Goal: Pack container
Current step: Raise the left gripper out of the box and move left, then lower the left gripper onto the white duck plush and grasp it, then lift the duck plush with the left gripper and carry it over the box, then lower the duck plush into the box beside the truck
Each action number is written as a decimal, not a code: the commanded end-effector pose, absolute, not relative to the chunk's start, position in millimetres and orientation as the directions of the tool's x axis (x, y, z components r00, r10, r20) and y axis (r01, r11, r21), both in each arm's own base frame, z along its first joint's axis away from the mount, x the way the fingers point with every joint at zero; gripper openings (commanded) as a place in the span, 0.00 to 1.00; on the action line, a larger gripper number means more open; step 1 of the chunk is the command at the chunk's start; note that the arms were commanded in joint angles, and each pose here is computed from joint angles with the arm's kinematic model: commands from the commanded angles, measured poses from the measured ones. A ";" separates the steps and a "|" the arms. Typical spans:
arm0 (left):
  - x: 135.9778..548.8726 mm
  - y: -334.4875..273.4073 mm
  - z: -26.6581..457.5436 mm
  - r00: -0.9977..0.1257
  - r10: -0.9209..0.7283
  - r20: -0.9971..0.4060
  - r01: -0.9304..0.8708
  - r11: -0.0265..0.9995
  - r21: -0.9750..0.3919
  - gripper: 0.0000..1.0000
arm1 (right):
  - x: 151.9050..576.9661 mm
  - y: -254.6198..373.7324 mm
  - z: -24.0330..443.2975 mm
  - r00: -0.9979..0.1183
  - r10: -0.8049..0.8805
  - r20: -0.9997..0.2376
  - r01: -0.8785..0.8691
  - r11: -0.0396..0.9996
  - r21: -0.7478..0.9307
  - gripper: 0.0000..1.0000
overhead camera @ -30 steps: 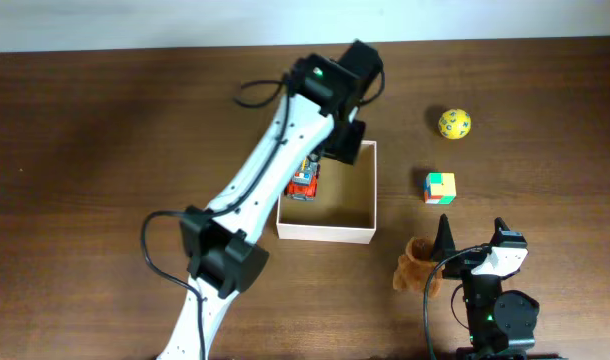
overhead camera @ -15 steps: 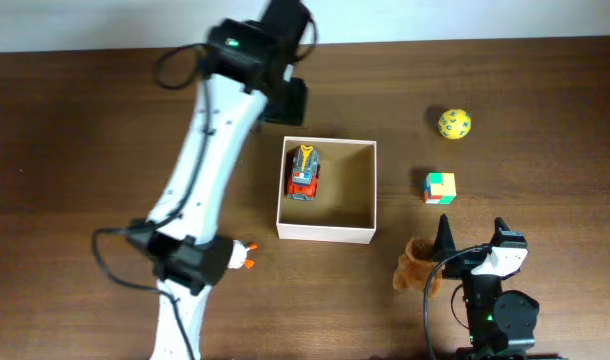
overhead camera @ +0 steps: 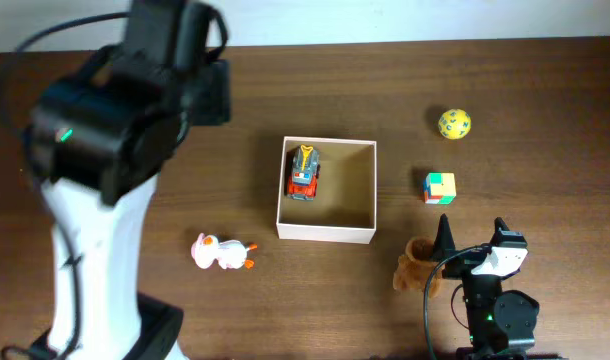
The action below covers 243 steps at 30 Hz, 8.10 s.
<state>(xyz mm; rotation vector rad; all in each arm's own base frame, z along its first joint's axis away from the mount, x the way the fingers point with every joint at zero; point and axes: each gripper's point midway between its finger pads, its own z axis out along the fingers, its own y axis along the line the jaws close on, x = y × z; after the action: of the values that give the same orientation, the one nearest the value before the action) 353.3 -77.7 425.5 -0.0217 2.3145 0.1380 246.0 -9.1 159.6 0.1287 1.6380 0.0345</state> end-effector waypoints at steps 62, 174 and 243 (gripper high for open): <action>265.5 -49.4 96.7 -0.921 -0.377 -0.101 -0.377 0.926 -0.025 0.76 | 245.8 -10.3 157.3 -0.065 0.108 -0.992 0.067 0.992 0.103 0.99; 366.8 -203.5 243.4 -0.850 -0.034 -0.526 0.178 0.921 -0.347 0.02 | 245.8 -10.3 157.3 -0.065 0.108 -0.992 0.067 0.992 0.103 0.99; 328.0 -250.9 167.1 -0.457 0.790 -0.408 0.850 0.523 0.061 0.02 | 245.8 -10.3 157.3 -0.065 0.108 -0.992 0.067 0.992 0.103 0.99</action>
<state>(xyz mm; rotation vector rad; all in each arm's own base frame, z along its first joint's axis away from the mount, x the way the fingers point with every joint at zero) 322.3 -254.8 164.7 1.0044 2.5769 -0.3542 246.0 -9.1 159.6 0.1281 1.6381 0.0345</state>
